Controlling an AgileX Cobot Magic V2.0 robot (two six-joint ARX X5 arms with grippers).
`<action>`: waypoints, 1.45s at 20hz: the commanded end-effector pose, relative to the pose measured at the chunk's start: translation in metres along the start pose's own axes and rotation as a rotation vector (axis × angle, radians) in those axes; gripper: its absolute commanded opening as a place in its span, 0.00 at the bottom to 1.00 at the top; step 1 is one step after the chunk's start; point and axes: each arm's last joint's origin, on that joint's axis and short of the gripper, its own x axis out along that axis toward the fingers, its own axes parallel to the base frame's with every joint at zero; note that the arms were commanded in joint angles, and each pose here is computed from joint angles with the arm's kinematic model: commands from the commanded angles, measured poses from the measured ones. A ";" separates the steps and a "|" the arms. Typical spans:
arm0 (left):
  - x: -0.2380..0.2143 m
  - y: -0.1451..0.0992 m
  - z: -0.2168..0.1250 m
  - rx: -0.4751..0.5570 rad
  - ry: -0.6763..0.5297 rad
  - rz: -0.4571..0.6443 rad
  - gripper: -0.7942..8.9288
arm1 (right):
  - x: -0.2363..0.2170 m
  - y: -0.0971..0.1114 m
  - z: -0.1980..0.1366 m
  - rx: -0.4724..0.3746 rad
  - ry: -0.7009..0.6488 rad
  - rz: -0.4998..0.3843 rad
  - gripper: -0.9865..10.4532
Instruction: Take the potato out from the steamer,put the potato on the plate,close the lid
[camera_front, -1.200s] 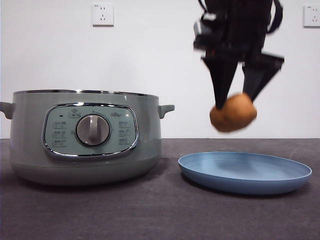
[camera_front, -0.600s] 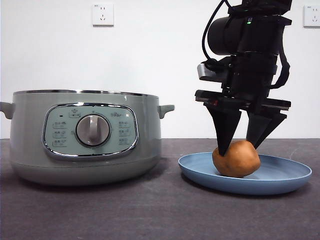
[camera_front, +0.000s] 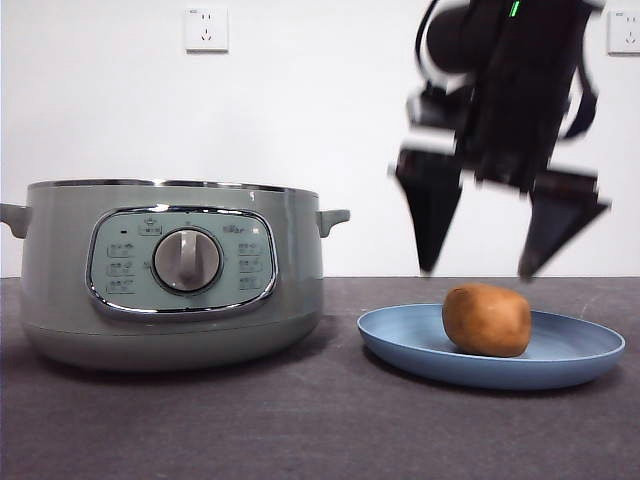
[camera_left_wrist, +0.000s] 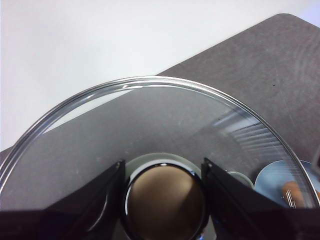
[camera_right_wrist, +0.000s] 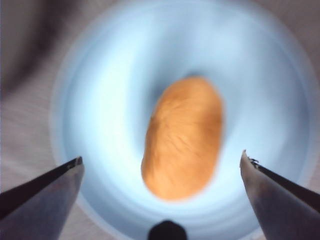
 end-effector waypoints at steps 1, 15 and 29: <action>-0.005 -0.001 0.001 0.017 -0.026 -0.045 0.07 | -0.033 0.001 -0.005 0.027 -0.097 0.008 0.55; 0.115 -0.004 -0.039 -0.008 0.122 -0.180 0.07 | -0.191 -0.015 -0.086 0.147 -0.570 -0.060 0.55; 0.142 -0.013 -0.101 -0.016 0.156 -0.186 0.07 | -0.193 -0.020 -0.087 0.171 -0.583 -0.077 0.55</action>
